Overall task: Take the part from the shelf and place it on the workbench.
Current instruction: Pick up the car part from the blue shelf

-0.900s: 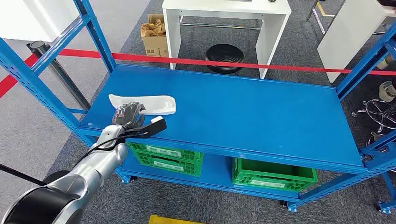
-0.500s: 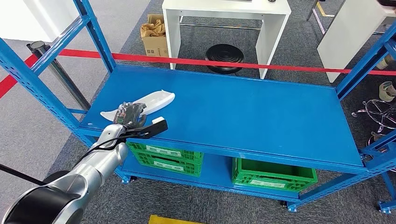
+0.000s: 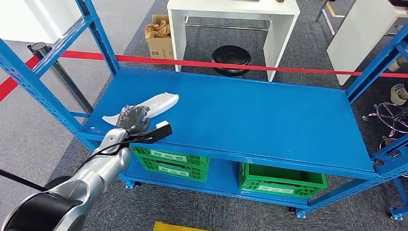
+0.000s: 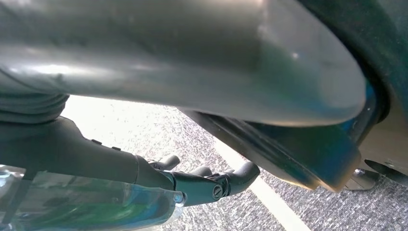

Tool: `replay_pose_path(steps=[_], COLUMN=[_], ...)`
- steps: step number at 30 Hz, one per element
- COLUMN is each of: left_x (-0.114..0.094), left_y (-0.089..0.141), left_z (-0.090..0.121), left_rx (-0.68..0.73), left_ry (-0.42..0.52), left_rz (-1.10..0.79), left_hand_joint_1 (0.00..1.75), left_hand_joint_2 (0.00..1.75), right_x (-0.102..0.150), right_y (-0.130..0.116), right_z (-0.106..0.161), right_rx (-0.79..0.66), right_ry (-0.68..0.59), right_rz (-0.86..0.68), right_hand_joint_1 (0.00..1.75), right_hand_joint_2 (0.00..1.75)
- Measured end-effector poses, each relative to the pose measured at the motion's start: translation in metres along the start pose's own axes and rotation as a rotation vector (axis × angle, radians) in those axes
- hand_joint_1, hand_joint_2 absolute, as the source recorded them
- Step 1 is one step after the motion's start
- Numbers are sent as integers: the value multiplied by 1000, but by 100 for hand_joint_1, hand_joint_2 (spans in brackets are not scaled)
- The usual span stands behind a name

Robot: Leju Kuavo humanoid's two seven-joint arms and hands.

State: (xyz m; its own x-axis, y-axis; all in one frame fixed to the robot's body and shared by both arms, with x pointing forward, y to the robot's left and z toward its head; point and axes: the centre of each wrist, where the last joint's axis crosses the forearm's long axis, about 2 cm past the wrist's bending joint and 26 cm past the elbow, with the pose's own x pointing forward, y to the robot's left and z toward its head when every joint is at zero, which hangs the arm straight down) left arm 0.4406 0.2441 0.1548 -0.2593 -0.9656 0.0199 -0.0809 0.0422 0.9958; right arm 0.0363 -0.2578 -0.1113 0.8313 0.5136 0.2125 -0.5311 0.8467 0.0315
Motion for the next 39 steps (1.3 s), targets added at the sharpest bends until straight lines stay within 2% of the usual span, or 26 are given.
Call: replay_pose_path(steps=[9,12,16,22,26,28,31,35,39], left_x=[-3,-4,-1,22,34,42,59,79,99], left_y=[-2,-2,-2,13,37,47,62,75,86], left_z=[3,4,6,22,41,51,67,83,102], left_rx=[45,105,268,544,685,712,684,631,509], left_ry=[-10,-46,-166,-245,-361,-439,-613,-793,-1024], left_rz=[8,74,414,1022,1150,1209,1326,1418,1518], left_hand_joint_1=[175,175,175,175,175,175,175,175,175], left_hand_joint_2=[175,175,175,175,175,175,175,175,175], right_x=[0,0,1,1,3,3,4,4,4], right_y=[0,0,0,1,0,0,-1,-2,-2], right_z=[0,0,0,0,0,0,0,0,0], right_rx=[-3,-8,-19,-27,-28,-27,-27,-29,-34], right_ry=[0,-3,-14,-35,-44,-48,-52,-56,-58], right_rz=[3,3,-8,-20,-20,-21,-24,-29,-37], right_hand_joint_1=[0,0,0,0,0,0,0,0,0], right_hand_joint_2=[0,0,0,0,0,0,0,0,0])
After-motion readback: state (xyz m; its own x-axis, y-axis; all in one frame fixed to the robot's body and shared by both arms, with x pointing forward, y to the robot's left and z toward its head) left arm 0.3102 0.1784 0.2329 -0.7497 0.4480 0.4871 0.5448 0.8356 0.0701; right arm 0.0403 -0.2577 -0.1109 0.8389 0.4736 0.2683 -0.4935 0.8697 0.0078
